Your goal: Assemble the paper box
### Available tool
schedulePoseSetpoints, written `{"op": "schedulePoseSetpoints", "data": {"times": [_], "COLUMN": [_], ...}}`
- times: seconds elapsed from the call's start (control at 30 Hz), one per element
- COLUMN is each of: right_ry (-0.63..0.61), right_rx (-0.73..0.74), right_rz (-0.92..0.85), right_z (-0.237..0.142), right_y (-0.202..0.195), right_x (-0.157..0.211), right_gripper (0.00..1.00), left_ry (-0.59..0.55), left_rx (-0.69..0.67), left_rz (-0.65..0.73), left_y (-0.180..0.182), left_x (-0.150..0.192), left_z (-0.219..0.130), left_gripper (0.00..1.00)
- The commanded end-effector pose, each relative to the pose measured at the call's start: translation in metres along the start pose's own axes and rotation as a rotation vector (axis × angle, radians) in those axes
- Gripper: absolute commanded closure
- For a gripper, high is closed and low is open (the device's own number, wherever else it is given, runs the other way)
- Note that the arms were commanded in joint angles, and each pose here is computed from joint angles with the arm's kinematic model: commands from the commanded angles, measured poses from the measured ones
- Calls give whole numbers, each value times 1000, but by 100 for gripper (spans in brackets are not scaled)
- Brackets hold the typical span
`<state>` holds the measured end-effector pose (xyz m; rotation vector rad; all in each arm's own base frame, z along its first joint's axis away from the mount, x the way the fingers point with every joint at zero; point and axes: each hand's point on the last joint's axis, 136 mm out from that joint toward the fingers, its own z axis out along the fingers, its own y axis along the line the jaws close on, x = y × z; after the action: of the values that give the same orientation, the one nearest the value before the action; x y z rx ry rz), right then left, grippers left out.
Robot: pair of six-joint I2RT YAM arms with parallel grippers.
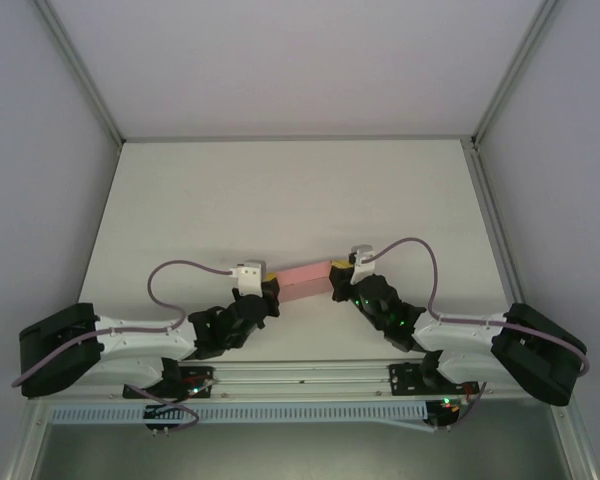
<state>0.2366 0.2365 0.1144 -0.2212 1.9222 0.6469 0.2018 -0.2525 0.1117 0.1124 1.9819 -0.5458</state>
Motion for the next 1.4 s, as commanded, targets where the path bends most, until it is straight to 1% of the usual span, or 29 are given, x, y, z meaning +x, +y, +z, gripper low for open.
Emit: {"op": "schedulePoseSetpoints", "data": {"times": [0.0, 0.07, 0.1, 0.17, 0.23, 0.27, 0.33, 0.37, 0.4, 0.43, 0.47, 0.5, 0.57, 0.6, 0.63, 0.7, 0.77, 0.8, 0.83, 0.87, 0.93, 1.0, 1.07, 1.1, 1.17, 1.23, 1.3, 1.37], "right_ry": [395, 391, 389, 380, 368, 360, 342, 337, 317, 301, 287, 263, 224, 203, 189, 169, 169, 184, 206, 233, 286, 352, 420, 448, 500, 558, 646, 732], "right_rx": [13, 34, 45, 56, 61, 65, 106, 113, 139, 155, 165, 178, 204, 208, 213, 208, 155, 107, 37, -55, -240, -438, -612, -670, -720, -732, -763, -750], "right_rz": [-120, -102, -92, -71, -57, -49, -35, -31, -33, -35, -34, -33, -31, -34, -36, -45, -86, -120, -178, -261, -438, -633, -806, -871, -970, -1037, -1106, -1151], "right_z": [-18, -16, -15, -12, -10, -9, -8, -9, -9, -8, -8, -8, -9, -9, -9, -9, -8, -7, -6, -6, -12, -26, -41, -46, -47, -42, -39, -29], "right_y": [-20, -19, -18, -13, -7, -5, -4, -2, -4, -4, -3, -2, -1, 1, 1, 4, 13, 20, 30, 43, 67, 89, 101, 103, 102, 99, 94, 86], "right_x": [98, 91, 87, 76, 64, 57, 42, 35, 26, 17, 10, -1, -19, -29, -37, -50, -61, -62, -63, -62, -53, -36, -16, -9, -2, 2, 11, 17], "right_gripper": [90, 87, 84, 82, 78, 76, 69, 69, 66, 58, 50, 42, 35, 31, 28, 20, 12, 8, 2, 0, 0, 0, 0, 0, 0, 0, 0, 0], "left_ry": [421, 417, 412, 402, 397, 392, 385, 380, 373, 359, 351, 339, 324, 314, 302, 286, 270, 265, 258, 244, 227, 216, 216, 219, 229, 242, 251, 253], "left_rx": [-34, -53, -64, -89, -107, -118, -146, -157, -159, -162, -157, -145, -128, -127, -129, -131, -144, -144, -148, -158, -166, -150, -119, -122, -138, -154, -161, -164], "left_rz": [275, 273, 274, 266, 255, 244, 240, 237, 243, 242, 237, 227, 200, 179, 161, 128, 89, 71, 51, 23, -32, -97, -134, -148, -148, -134, -116, -108], "left_y": [42, 40, 39, 38, 35, 34, 31, 29, 25, 22, 18, 13, 9, 9, 10, 17, 27, 32, 39, 48, 63, 79, 91, 99, 111, 119, 122, 124], "left_x": [103, 96, 91, 81, 69, 61, 44, 33, 21, 10, 0, -11, -32, -44, -54, -71, -88, -95, -103, -113, -128, -140, -146, -146, -145, -142, -139, -138], "left_z": [-20, -17, -15, -12, -10, -9, -9, -10, -11, -12, -12, -13, -12, -12, -11, -9, -7, -6, -5, -4, -2, 1, 6, 8, 12, 14, 16, 16], "left_gripper": [100, 100, 100, 87, 77, 75, 66, 65, 63, 56, 51, 40, 23, 10, 1, 0, 0, 0, 0, 0, 0, 0, 0, 0, 0, 0, 0, 0]}}
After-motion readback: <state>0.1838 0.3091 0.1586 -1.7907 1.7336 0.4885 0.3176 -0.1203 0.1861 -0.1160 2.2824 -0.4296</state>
